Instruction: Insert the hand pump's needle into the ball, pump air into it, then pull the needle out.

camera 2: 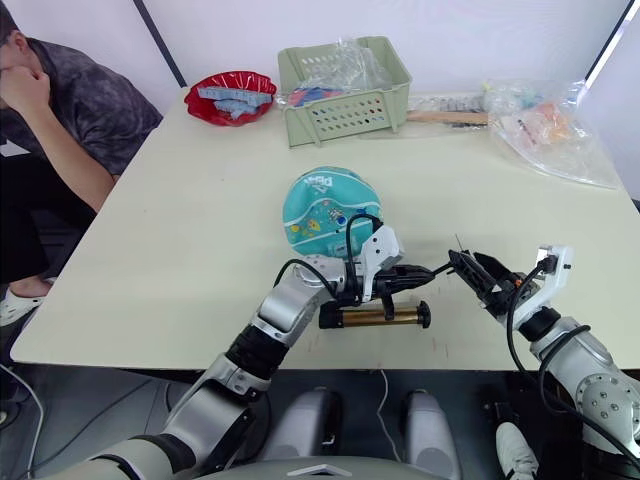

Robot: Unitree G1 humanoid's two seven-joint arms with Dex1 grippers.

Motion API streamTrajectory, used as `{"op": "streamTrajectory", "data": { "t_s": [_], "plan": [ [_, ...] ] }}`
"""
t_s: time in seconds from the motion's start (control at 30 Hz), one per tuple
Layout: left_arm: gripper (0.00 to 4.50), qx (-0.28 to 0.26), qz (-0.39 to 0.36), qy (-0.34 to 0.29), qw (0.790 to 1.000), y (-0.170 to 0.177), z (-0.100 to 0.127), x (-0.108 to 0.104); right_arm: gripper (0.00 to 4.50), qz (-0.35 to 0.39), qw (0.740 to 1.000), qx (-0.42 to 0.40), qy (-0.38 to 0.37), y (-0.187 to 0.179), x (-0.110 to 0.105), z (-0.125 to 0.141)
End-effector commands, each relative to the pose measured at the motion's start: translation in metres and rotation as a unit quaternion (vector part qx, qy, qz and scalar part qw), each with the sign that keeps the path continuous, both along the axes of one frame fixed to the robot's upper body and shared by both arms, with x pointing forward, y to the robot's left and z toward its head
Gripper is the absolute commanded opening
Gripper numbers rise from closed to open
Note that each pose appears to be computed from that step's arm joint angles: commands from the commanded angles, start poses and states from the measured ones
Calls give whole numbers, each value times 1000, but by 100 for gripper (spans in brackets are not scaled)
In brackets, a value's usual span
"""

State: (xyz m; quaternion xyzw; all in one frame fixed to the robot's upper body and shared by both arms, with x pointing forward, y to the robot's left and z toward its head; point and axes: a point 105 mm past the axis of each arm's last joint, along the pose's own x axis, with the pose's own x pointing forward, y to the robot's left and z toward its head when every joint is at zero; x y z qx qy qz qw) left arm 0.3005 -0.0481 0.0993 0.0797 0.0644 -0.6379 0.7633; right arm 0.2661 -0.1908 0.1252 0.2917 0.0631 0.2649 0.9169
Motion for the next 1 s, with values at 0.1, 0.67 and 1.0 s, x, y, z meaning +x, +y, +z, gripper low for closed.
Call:
{"op": "streamTrajectory", "data": {
  "t_s": [0.1, 0.67, 1.0],
  "plan": [
    [0, -28, -16, -17, 999, -8, 15, -5, 246, 20, 1000, -11, -21, 6, -4, 9],
    [69, -28, -3, -21, 999, -3, 13, -1, 37, 24, 998, -27, -43, 9, -4, 12],
    [448, -53, 5, -36, 998, 10, 36, 6, 37, 20, 995, -74, -64, 3, -3, 15]
  ]
}}
